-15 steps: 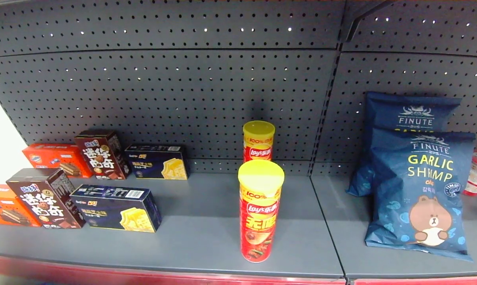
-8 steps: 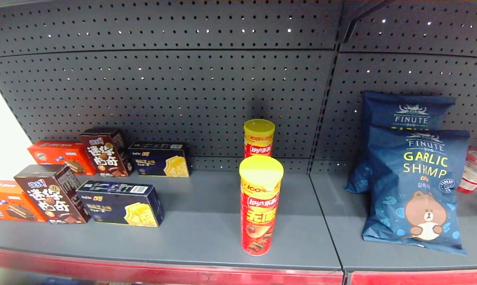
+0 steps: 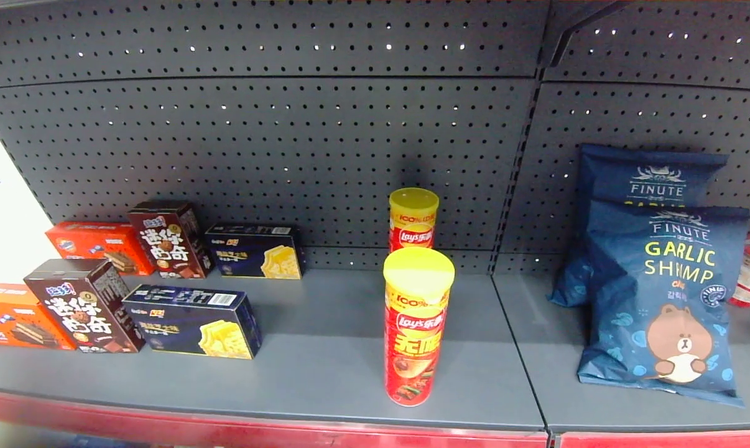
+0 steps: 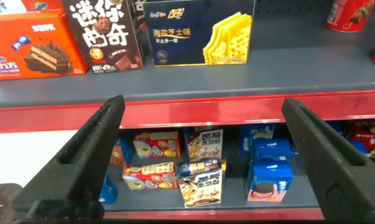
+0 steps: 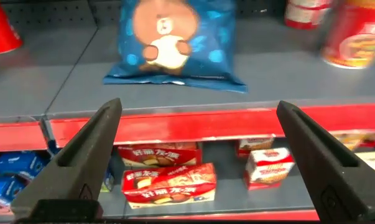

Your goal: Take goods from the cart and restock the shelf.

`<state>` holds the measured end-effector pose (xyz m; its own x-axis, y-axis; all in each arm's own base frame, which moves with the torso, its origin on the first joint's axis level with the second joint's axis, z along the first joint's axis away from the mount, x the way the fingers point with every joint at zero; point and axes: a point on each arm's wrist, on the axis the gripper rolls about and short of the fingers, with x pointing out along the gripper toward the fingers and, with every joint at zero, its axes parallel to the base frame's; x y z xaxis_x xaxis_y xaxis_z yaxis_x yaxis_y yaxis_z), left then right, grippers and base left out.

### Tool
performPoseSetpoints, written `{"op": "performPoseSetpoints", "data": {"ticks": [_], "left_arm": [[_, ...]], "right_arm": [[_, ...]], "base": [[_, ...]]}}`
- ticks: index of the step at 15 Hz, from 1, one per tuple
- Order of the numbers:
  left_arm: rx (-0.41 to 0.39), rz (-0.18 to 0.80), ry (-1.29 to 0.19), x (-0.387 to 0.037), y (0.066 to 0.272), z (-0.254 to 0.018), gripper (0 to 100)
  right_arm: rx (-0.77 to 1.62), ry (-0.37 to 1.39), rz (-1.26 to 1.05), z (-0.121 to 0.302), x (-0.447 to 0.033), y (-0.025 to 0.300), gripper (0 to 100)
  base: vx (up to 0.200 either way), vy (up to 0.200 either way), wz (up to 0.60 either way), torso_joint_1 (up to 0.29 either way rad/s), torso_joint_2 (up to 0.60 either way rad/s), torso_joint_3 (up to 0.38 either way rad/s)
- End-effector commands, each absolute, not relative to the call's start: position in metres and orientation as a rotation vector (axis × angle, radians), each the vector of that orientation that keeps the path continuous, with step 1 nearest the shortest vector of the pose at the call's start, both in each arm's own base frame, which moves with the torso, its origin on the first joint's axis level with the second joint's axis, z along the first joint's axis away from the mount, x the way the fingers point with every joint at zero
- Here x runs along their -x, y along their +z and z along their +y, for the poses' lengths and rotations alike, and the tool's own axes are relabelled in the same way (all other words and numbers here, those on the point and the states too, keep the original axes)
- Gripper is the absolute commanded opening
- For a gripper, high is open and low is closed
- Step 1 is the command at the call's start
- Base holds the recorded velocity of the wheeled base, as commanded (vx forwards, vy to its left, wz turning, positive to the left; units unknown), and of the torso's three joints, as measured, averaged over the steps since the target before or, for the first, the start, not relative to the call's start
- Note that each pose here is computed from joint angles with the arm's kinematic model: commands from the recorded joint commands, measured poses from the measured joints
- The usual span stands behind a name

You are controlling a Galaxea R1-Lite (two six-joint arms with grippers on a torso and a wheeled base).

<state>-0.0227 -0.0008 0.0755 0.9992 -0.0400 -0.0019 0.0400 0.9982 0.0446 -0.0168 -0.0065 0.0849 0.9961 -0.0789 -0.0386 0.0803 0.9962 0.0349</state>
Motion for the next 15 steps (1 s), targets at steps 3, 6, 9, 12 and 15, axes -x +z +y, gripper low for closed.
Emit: {"op": "performPoseSetpoints", "data": {"ticks": [3, 6, 9, 12, 15], "left_arm": [[-0.045, -0.002, -0.040, 0.0228, 0.0756, -0.0008, 100], [-0.044, -0.001, -0.040, 0.0228, 0.0755, -0.0008, 100], [-0.044, -0.001, -0.040, 0.0228, 0.0755, -0.0008, 100], [-0.043, -0.001, -0.040, 0.0228, 0.0755, -0.0008, 100], [-0.045, -0.002, -0.040, 0.0228, 0.0756, -0.0008, 100]], "right_arm": [[-0.036, -0.079, 0.042, -0.0065, 0.0164, 0.0850, 100], [-0.031, -0.079, 0.044, -0.0065, 0.0164, 0.0848, 100], [-0.031, -0.079, 0.044, -0.0065, 0.0164, 0.0848, 100], [-0.031, -0.078, 0.044, -0.0065, 0.0164, 0.0848, 100], [-0.031, -0.078, 0.044, -0.0065, 0.0164, 0.0848, 100]], "base": [[0.000, 0.000, 0.00, 0.000, 0.00, 0.000], [0.000, 0.000, -0.40, 0.002, 0.00, 0.002], [0.000, 0.000, 0.00, 0.000, 0.00, 0.000], [0.000, 0.000, 0.00, 0.000, 0.00, 0.000], [0.000, 0.000, 0.00, 0.000, 0.00, 0.000]]}}
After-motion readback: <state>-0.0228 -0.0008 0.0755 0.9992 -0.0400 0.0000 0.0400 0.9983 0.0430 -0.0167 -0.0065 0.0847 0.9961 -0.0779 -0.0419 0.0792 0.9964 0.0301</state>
